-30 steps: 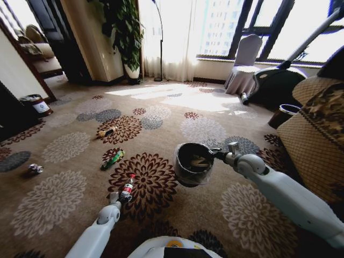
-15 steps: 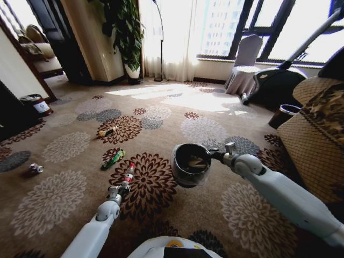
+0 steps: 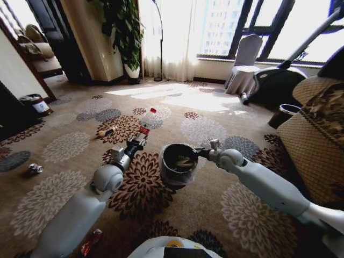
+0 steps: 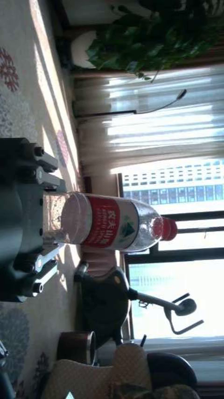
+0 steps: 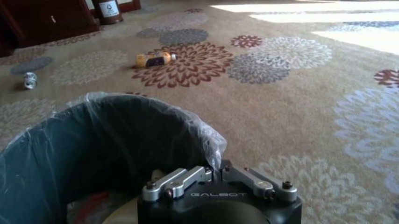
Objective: Pick up the trash from the ground and place it into the trash bin.
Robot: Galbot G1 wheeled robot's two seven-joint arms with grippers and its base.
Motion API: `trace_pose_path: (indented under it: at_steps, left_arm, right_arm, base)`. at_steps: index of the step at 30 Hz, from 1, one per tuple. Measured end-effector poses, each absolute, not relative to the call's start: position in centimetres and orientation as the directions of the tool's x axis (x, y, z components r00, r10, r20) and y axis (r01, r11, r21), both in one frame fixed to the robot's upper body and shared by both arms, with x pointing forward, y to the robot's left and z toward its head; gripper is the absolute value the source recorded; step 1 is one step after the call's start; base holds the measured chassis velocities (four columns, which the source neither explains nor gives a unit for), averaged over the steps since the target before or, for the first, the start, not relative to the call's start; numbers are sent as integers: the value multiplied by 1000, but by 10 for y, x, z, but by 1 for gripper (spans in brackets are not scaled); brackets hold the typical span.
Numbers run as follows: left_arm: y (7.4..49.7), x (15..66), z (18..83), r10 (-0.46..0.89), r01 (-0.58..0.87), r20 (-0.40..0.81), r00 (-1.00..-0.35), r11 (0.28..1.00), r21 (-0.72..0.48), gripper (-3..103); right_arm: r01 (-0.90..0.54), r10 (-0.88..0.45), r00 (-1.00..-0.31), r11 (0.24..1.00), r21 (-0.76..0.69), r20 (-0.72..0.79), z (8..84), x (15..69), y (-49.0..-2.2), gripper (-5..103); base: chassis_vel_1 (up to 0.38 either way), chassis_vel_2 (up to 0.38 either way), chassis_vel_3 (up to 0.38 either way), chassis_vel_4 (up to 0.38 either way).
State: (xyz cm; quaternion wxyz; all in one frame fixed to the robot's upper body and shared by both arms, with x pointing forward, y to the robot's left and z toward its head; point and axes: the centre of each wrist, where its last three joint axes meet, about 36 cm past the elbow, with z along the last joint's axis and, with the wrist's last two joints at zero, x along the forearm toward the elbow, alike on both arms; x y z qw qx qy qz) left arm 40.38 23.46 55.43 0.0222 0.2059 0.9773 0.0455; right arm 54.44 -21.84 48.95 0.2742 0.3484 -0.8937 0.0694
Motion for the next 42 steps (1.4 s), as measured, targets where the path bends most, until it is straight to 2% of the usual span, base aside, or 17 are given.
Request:
trace_pose_path:
  at_steps: [6,9,12,13,16,18,21,22,24,26,27,30,31,33,42]
  left_arm:
    - [200,404,526,513,514,42,-858,856,57,36]
    - [191,407,502,518,521,68,-853,852,52,36]
    - [189,410,486,515,519,89,-853,854,41,36]
    - [190,412,481,523,528,90,-847,848,38,34]
    - [193,415,477,549,554,86,-832,831,50,36]
    - [195,417,475,563,569,88,-822,819,71,47]
    - [196,417,473,564,570,90,-821,818,79,53]
    - [196,417,472,563,569,91,-822,818,81,63]
    - [197,416,472,562,568,92,-822,819,80,63]
    - [197,412,472,565,573,99,-819,816,75,74]
    - [197,412,472,565,573,99,-819,816,75,74]
    - [203,402,474,567,573,92,-819,816,72,90]
    - [203,402,474,567,573,92,-819,816,72,90]
    - [207,393,480,566,571,73,-821,818,74,98]
    - [211,358,497,576,575,21,-817,813,94,100]
  right_arm:
    - [-715,-643,-550,692,96,533,505,552,-184,2]
    - [-725,-650,-539,682,98,535,514,554,-180,2]
    - [-731,-658,-534,675,102,531,522,554,-179,2]
    - [-734,-664,-529,670,107,529,524,552,-179,2]
    - [-739,-671,-522,664,114,527,526,549,-179,2]
    - [-742,-677,-518,660,120,523,528,545,-179,2]
    - [-747,-687,-511,652,130,516,530,542,-179,2]
    - [-750,-694,-507,647,134,512,533,540,-178,2]
    - [-751,-694,-507,647,134,511,534,540,-178,2]
    - [-751,-693,-512,648,128,507,537,541,-179,2]
    - [-751,-693,-512,648,128,507,537,541,-179,2]
    - [-748,-691,-520,652,123,503,542,543,-182,2]
    - [-748,-691,-520,652,123,503,542,543,-182,2]
    - [-741,-682,-529,661,117,505,542,545,-186,2]
    - [-715,-660,-569,692,101,490,546,551,-200,2]
  base:
    - [0,0,0,0]
    - [0,0,0,0]
    - [0,0,0,0]
    - [0,0,0,0]
    - [0,0,0,0]
    - [0,0,0,0]
    - [0,0,0,0]
    - [0,0,0,0]
    - [0,0,0,0]
    - [0,0,0,0]
    - [0,0,0,0]
    - [0,0,0,0]
    - [0,0,0,0]
    - [0,0,0,0]
    - [0,0,0,0]
